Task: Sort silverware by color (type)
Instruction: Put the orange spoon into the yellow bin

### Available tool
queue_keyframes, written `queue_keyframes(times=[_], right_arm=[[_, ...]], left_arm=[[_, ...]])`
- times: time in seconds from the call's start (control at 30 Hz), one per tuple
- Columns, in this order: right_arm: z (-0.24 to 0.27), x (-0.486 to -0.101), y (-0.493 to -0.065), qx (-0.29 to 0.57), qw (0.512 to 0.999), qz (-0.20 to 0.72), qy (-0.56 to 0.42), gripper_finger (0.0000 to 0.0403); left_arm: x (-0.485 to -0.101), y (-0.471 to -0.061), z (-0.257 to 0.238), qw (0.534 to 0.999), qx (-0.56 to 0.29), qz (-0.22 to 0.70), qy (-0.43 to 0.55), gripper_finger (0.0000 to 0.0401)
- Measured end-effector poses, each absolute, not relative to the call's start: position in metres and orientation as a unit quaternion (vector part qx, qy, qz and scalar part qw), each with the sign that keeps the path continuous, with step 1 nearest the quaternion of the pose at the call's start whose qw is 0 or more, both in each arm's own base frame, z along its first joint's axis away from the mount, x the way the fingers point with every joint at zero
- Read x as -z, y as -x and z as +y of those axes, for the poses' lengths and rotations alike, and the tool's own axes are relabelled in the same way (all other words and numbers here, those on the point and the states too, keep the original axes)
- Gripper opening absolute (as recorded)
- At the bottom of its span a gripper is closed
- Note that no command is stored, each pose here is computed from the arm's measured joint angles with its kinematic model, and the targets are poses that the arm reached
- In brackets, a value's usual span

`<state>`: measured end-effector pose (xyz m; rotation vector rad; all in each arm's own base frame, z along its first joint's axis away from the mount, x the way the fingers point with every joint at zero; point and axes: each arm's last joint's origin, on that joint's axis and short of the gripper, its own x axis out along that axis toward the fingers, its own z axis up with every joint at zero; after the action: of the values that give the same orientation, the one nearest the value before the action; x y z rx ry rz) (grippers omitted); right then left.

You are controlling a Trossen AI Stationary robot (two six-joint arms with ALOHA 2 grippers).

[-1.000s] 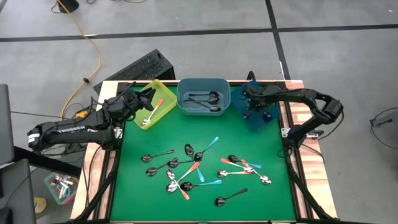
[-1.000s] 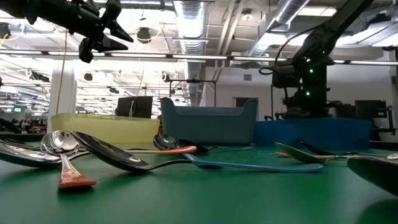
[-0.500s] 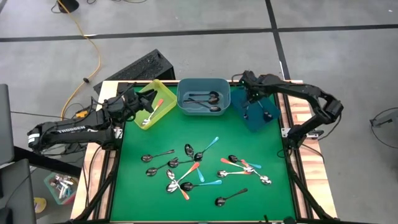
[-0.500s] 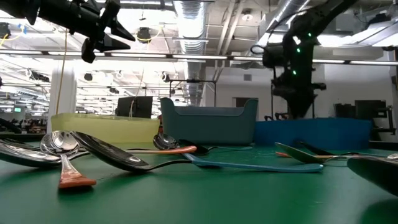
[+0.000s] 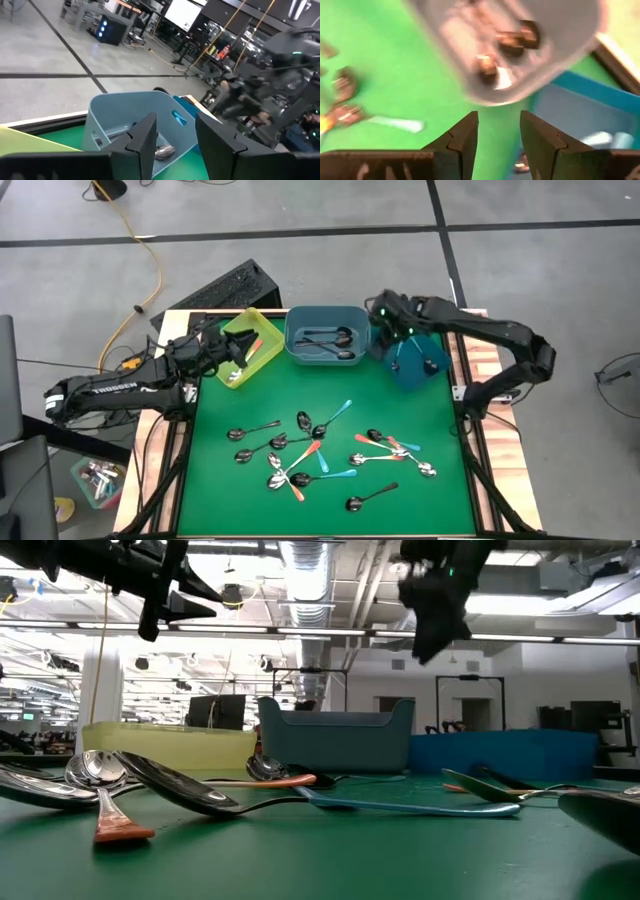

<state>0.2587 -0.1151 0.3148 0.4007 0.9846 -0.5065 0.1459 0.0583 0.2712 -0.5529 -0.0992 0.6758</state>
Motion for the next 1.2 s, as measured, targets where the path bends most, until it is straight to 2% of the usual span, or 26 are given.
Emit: queue_keyframes(times=[0.33, 0.83, 1.03, 1.2], right_arm=[[-0.003, -0.317, -0.283, 0.129, 0.851, 0.474, -0.186, 0.0157], [0.095, -0.29, -0.297, 0.119, 0.879, 0.432, -0.166, 0.0156], [0.123, -0.255, -0.31, 0.109, 0.858, 0.474, -0.165, 0.0156], [0.136, -0.223, -0.314, 0.125, 0.818, 0.535, -0.17, 0.0156]], left_arm=[[-0.269, -0.146, 0.057, 0.912, -0.315, -0.027, 0.262, 0.0121], [-0.266, -0.148, 0.054, 0.929, -0.258, 0.002, 0.264, 0.0121], [-0.266, -0.148, 0.054, 0.926, -0.258, 0.002, 0.275, 0.0121], [-0.264, -0.147, 0.053, 0.925, -0.258, 0.012, 0.278, 0.0121]])
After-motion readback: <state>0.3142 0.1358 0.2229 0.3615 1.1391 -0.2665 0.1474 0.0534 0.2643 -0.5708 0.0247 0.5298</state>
